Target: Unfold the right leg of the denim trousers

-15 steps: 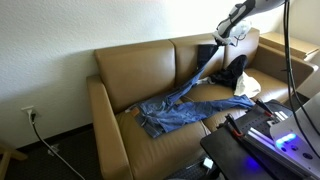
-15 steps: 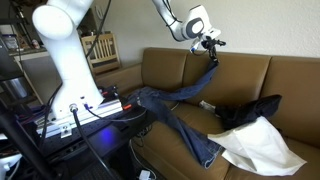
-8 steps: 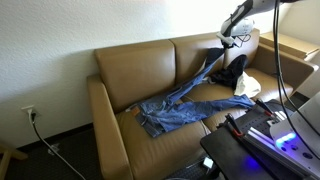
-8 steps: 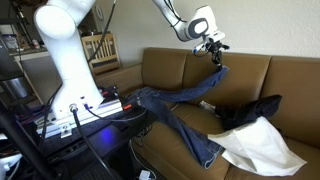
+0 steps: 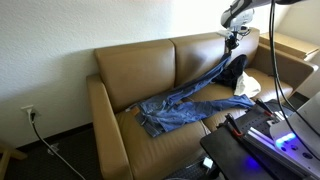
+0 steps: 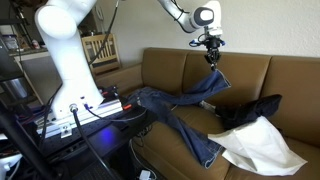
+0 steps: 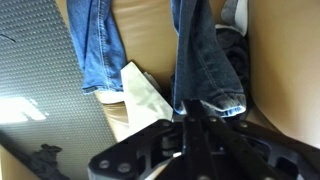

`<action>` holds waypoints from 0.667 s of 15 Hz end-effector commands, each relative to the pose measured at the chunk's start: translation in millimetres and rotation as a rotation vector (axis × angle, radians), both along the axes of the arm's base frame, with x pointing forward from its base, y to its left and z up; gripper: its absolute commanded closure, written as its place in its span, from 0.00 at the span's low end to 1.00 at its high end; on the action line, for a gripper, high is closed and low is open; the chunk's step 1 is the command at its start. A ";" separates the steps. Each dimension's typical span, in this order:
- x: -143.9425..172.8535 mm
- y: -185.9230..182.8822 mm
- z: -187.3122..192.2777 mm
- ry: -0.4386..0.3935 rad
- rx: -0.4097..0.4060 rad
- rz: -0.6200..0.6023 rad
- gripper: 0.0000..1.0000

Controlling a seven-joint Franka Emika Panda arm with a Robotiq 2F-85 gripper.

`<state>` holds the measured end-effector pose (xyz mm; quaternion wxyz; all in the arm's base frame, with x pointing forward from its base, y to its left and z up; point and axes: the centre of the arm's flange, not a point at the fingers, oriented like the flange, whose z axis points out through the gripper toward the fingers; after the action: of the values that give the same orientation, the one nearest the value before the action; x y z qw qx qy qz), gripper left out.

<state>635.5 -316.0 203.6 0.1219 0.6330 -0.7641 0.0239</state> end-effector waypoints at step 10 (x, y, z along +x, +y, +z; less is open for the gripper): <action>-6.4 -0.4 -99.5 0.156 -0.290 -0.191 0.98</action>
<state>629.1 -316.5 104.1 0.2725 0.5335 -0.7974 0.0729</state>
